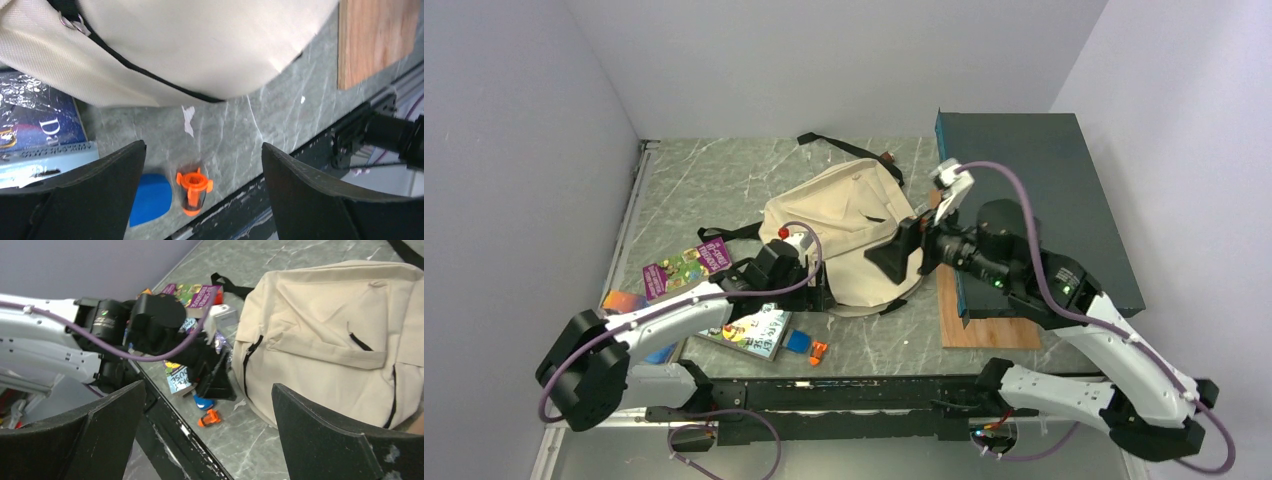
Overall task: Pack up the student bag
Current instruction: Adjust the student bag at the center of the board.
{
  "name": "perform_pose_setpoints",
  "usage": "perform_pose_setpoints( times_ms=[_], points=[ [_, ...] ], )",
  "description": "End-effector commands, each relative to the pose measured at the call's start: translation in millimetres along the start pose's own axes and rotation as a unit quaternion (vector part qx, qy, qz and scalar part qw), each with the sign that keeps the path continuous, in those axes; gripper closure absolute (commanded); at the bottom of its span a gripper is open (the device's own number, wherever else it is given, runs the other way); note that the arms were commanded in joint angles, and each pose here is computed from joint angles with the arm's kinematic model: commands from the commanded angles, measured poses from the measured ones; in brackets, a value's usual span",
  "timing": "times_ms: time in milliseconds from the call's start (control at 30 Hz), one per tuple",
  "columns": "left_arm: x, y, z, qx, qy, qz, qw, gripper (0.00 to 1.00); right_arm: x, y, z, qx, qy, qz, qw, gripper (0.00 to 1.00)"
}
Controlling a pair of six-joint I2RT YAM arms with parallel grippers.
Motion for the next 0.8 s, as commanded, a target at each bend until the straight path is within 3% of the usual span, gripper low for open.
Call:
perform_pose_setpoints(
  times_ms=[0,300,467,567,733,767],
  points=[
    [-13.8,-17.0,-5.3,0.001,0.011,-0.037,0.999,0.14,-6.2,-11.3,25.6,0.028,0.022,-0.024,0.999,0.00],
    [-25.9,-38.3,1.8,-0.061,-0.010,-0.031,0.998,0.15,13.9,-17.0,68.4,0.000,0.086,-0.012,0.996,0.00],
    [-31.9,-45.5,6.9,-0.083,-0.016,-0.017,0.996,0.27,27.1,-21.3,83.7,0.007,0.129,0.003,0.992,0.00],
    [-34.1,-43.7,11.4,-0.088,-0.017,-0.019,0.996,0.42,34.8,-24.1,93.7,0.018,0.163,0.016,0.986,0.00],
    [-46.2,-23.1,21.9,-0.110,-0.016,-0.050,0.993,0.93,51.5,-30.8,106.7,0.030,0.208,0.029,0.977,0.00],
    [-47.9,-17.1,22.2,-0.110,-0.019,-0.056,0.992,0.98,55.1,-33.0,107.1,0.032,0.210,0.030,0.977,0.00]
  ],
)
Point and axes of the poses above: each gripper's point midway between its finger pads, its own y axis back along the fingers, its own z axis along the line the jaws close on, x = y × z, the point moved 8 cm from there along y, back along the fingers, and after that the axes turned 3 degrees about y, right-handed, at the moved point
